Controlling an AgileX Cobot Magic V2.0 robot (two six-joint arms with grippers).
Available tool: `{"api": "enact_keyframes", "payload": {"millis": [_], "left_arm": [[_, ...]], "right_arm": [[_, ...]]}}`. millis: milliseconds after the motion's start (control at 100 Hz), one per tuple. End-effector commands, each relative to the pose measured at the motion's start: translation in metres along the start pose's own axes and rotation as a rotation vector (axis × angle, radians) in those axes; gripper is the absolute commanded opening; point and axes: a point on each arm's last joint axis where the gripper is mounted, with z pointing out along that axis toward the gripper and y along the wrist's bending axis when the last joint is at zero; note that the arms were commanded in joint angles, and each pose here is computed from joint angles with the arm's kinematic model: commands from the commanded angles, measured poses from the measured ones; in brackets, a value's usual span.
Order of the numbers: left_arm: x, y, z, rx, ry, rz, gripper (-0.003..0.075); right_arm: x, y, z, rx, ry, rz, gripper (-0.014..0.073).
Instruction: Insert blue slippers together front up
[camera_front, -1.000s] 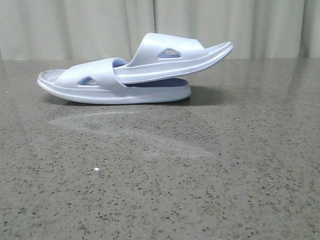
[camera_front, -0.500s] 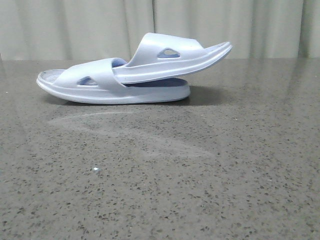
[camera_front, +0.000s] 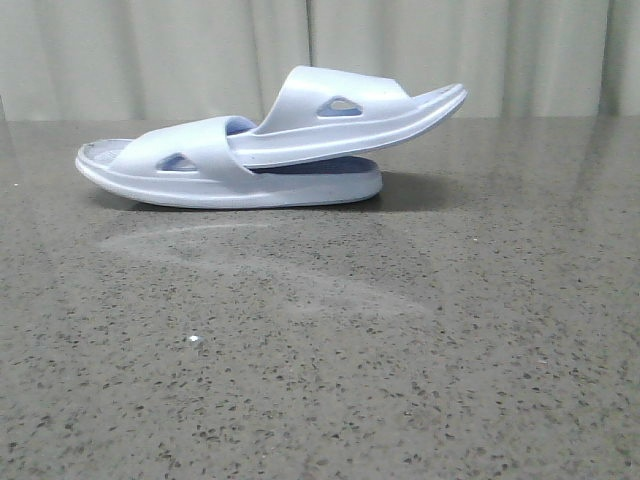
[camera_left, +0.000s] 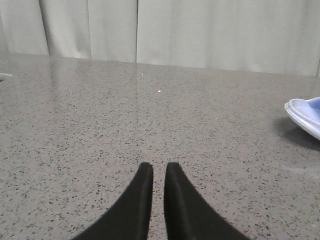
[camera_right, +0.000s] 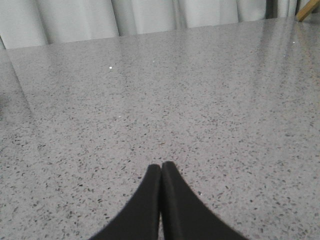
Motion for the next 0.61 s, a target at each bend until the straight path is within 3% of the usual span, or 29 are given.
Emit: {"api": "enact_keyframes", "payload": {"millis": [0, 600], "left_arm": [[-0.0049, 0.0006, -0.0020, -0.005, -0.091, -0.008, 0.0015], [-0.0049, 0.0006, -0.0020, -0.005, -0.091, -0.008, 0.0015]], "right_arm": [[-0.0020, 0.0004, -0.0004, -0.008, -0.093, -0.013, -0.0078], [-0.0030, 0.0005, -0.0005, -0.009, -0.100, -0.013, -0.0078]]}}
